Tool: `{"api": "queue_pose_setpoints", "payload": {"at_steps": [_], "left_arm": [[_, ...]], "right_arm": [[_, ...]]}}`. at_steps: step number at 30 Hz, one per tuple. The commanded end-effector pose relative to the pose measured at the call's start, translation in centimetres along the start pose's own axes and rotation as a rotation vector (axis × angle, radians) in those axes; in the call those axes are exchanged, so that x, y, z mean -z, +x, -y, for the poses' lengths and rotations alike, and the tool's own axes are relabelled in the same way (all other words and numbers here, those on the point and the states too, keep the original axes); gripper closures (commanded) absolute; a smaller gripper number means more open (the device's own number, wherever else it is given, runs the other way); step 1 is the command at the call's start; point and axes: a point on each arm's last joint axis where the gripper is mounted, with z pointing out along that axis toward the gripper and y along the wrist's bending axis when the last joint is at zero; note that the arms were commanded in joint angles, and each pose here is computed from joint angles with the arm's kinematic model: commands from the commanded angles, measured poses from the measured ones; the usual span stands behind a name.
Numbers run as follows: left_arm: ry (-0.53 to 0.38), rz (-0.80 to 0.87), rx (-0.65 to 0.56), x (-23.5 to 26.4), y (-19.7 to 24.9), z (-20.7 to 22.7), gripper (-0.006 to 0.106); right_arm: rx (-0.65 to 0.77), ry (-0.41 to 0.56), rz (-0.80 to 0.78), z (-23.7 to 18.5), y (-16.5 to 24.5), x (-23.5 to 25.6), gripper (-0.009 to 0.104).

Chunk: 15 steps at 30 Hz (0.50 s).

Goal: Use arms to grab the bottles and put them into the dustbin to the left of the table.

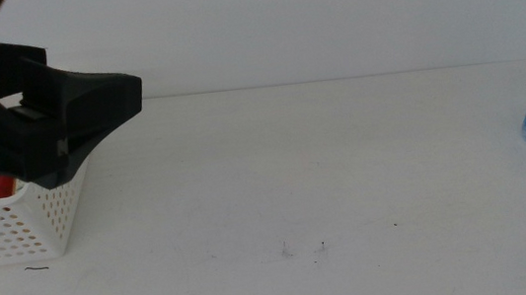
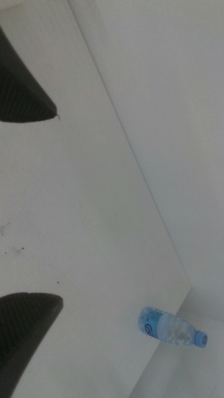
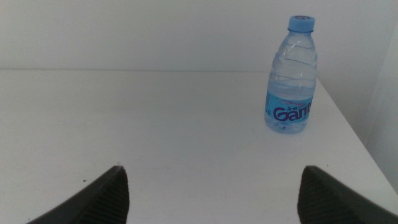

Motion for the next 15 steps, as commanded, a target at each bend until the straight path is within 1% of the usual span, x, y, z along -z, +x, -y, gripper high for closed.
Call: {"api": "queue_pose_setpoints", "payload": {"at_steps": [1,2,7,9,11,12,15], "left_arm": [[0.007,0.021,0.006,0.2,-0.2,0.1,0.007],[0.006,0.049,0.009,0.2,-0.5,0.1,0.007],[0.006,0.055,0.009,0.2,-0.6,0.1,0.007],[0.006,0.06,0.009,0.2,-0.6,0.1,0.007],[0.005,0.07,0.009,0.2,-0.7,0.1,0.007],[0.005,0.073,0.009,0.2,-0.7,0.1,0.007],[0.005,0.073,0.009,0.2,-0.7,0.1,0.007]], "right_arm": [[0.011,0.006,0.01,0.0,0.0,0.0,0.003],[0.011,0.006,0.01,0.0,0.0,0.0,0.003],[0.011,0.006,0.01,0.0,0.0,0.0,0.003],[0.117,0.02,0.03,0.2,-0.2,0.0,0.003],[0.217,0.031,0.091,0.2,-0.7,0.0,0.003],[0.246,0.034,0.12,0.2,-1.0,0.1,0.003],[0.253,0.028,0.165,0.1,-1.4,0.1,0.003]]}}
